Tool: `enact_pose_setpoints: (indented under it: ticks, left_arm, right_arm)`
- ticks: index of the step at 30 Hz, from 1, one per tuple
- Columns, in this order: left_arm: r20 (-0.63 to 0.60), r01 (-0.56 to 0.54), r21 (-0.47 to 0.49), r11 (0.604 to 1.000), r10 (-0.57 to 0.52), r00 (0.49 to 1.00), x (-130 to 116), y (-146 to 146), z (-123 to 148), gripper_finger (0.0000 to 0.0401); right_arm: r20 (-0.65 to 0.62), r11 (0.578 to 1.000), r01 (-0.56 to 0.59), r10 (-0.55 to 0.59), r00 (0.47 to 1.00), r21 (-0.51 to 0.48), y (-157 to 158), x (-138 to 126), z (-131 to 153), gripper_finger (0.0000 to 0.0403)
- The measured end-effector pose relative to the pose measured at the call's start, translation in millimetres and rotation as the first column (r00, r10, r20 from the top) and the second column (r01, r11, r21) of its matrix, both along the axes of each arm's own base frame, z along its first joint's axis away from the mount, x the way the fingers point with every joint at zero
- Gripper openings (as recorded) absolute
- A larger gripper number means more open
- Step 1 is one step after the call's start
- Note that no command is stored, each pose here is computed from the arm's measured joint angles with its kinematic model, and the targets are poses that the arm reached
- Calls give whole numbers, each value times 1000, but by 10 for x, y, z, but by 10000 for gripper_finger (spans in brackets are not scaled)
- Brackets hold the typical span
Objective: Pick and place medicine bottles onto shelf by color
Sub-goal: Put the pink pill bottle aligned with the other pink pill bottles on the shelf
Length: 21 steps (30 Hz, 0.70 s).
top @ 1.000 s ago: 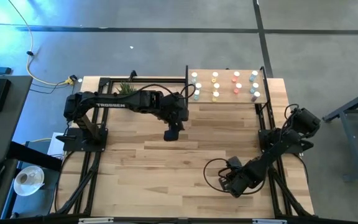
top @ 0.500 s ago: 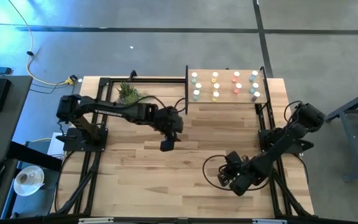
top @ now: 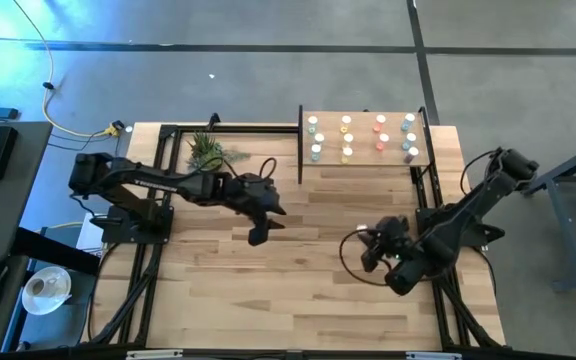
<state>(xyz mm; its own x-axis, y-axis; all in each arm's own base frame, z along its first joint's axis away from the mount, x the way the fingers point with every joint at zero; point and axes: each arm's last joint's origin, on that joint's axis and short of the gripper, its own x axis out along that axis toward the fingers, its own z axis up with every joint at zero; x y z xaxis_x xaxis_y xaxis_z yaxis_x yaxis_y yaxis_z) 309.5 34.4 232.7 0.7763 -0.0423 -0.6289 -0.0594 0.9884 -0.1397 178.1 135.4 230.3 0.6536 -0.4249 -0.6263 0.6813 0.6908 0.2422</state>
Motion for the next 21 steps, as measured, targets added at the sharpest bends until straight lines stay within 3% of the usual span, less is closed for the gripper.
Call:
enact_pose_setpoints:
  ticks: [5, 11, 21]
  left_arm:
    - [95, 8, 5, 1000, -8, 995, -8, -40, 41, 186]
    - [152, 17, 12, 1000, -19, 988, 24, -67, 86, 186]
    - [150, 40, 50, 998, -47, 988, 22, -67, 83, 186]
  right_arm:
    - [62, 986, 43, -33, 998, -161, -165, -75, 130, 83]
    - [118, 936, 121, -86, 989, -330, -341, -147, 222, 83]
    - [140, 853, 238, -195, 971, -464, -603, -128, 271, 83]
